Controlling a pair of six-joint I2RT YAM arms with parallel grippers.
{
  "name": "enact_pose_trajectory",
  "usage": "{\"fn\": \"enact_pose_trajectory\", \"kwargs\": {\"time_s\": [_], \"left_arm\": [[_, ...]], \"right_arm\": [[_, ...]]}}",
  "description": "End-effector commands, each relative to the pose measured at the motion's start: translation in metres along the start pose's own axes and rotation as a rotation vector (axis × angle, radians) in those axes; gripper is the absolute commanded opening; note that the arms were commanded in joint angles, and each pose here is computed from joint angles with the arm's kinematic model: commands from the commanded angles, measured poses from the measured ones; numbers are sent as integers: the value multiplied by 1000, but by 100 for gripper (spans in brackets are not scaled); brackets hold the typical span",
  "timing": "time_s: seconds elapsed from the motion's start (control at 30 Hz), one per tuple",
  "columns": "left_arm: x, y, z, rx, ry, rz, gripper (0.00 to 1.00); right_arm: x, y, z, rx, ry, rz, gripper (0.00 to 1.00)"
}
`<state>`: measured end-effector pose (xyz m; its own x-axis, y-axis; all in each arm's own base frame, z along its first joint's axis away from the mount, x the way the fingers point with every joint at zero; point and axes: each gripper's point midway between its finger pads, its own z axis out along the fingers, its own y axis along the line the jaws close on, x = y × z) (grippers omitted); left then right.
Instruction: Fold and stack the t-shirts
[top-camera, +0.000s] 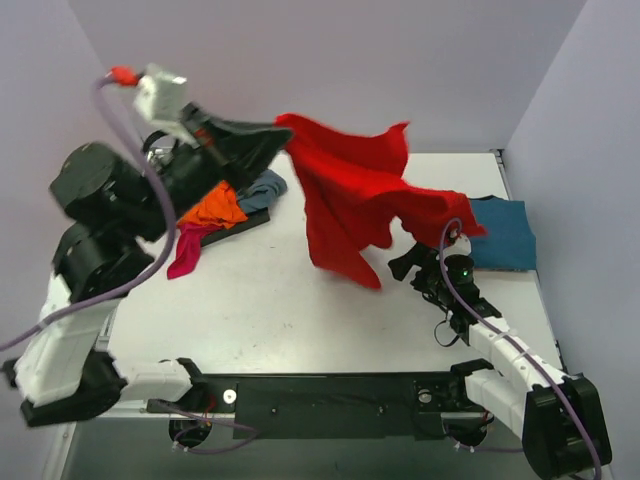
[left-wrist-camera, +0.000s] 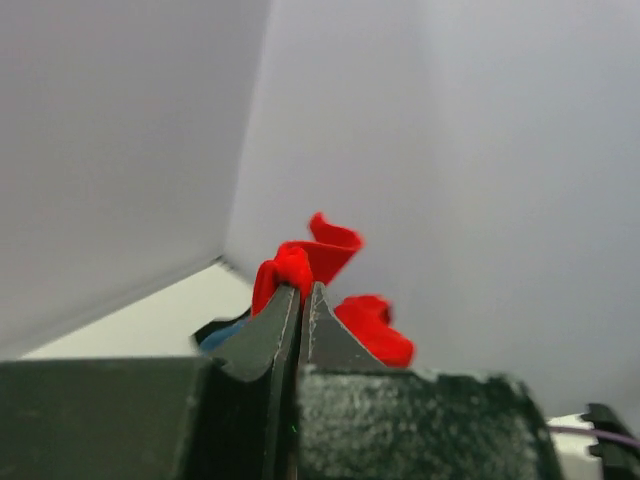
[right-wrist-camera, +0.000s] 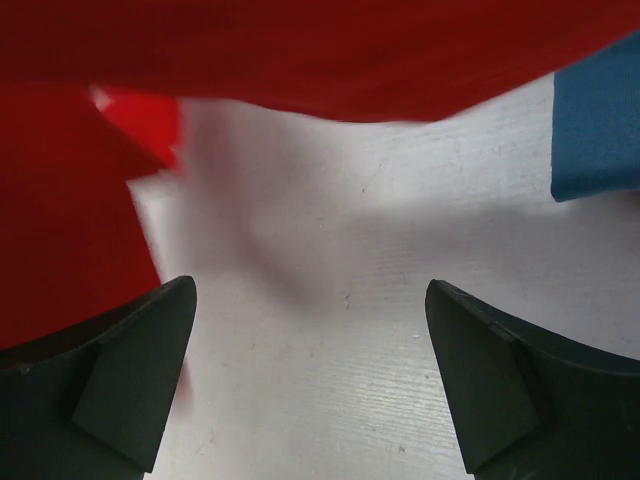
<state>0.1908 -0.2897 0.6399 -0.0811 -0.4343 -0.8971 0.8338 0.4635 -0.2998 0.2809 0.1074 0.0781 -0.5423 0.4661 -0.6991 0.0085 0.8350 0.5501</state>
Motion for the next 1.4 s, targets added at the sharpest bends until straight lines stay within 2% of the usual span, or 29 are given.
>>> {"fn": "enact_pose_trajectory", "kwargs": {"time_s": [0.0, 0.03, 0.07, 0.1, 0.2, 0.33, 0.4, 0.5, 0.53, 0.57, 0.6, 0.7, 0.8, 0.97, 1.03, 1.1, 1.2, 1.33, 1.37], "left_arm": [[23, 91, -47, -303, -55, -12, 0], [72, 113, -48, -333, 46, -36, 0], [76, 126, -60, -368, 43, -57, 0], [123, 146, -66, -408, 147, -79, 0], [202, 188, -90, -537, 316, -94, 0], [276, 218, -105, -604, 463, -103, 0], [301, 229, -107, -622, 511, -104, 0], [330, 252, -117, -720, 622, -82, 75], [323, 263, -118, -787, 612, -59, 81], [335, 278, -127, -850, 665, -57, 81], [328, 288, -125, -890, 656, -50, 81], [340, 327, -132, -981, 683, -125, 78], [358, 349, -125, -983, 689, -169, 76], [395, 392, -135, -1074, 780, -221, 72], [410, 402, -133, -1044, 791, -262, 72], [420, 411, -126, -1016, 782, -292, 71], [437, 437, -127, -1068, 789, -302, 70], [438, 486, -120, -1112, 711, -321, 67], [426, 501, -110, -1131, 669, -280, 67]], "right_arm": [[-22, 12, -4, -31, -80, -27, 93], [-22, 12, -5, -32, -81, -27, 93], [-23, 13, -5, -32, -85, -28, 93], [-21, 12, -5, -32, -82, -33, 93], [-23, 14, -5, -44, -90, -44, 93], [-22, 17, -3, -54, -70, -58, 93], [-19, 18, -2, -66, -56, -66, 93], [-10, 29, 1, -122, -26, -90, 93], [-10, 33, 2, -136, -18, -97, 93], [-4, 35, 3, -140, 4, -110, 93], [-6, 39, 5, -145, 8, -117, 93], [-1, 46, 8, -154, 33, -136, 92], [1, 47, 9, -154, 32, -140, 91], [0, 44, 8, -140, 24, -143, 91], [0, 43, 8, -137, 24, -144, 91], [0, 43, 8, -136, 19, -145, 91], [-2, 44, 9, -138, 17, -145, 91], [0, 42, 10, -131, 22, -143, 91], [1, 42, 10, -132, 22, -144, 91]]}}
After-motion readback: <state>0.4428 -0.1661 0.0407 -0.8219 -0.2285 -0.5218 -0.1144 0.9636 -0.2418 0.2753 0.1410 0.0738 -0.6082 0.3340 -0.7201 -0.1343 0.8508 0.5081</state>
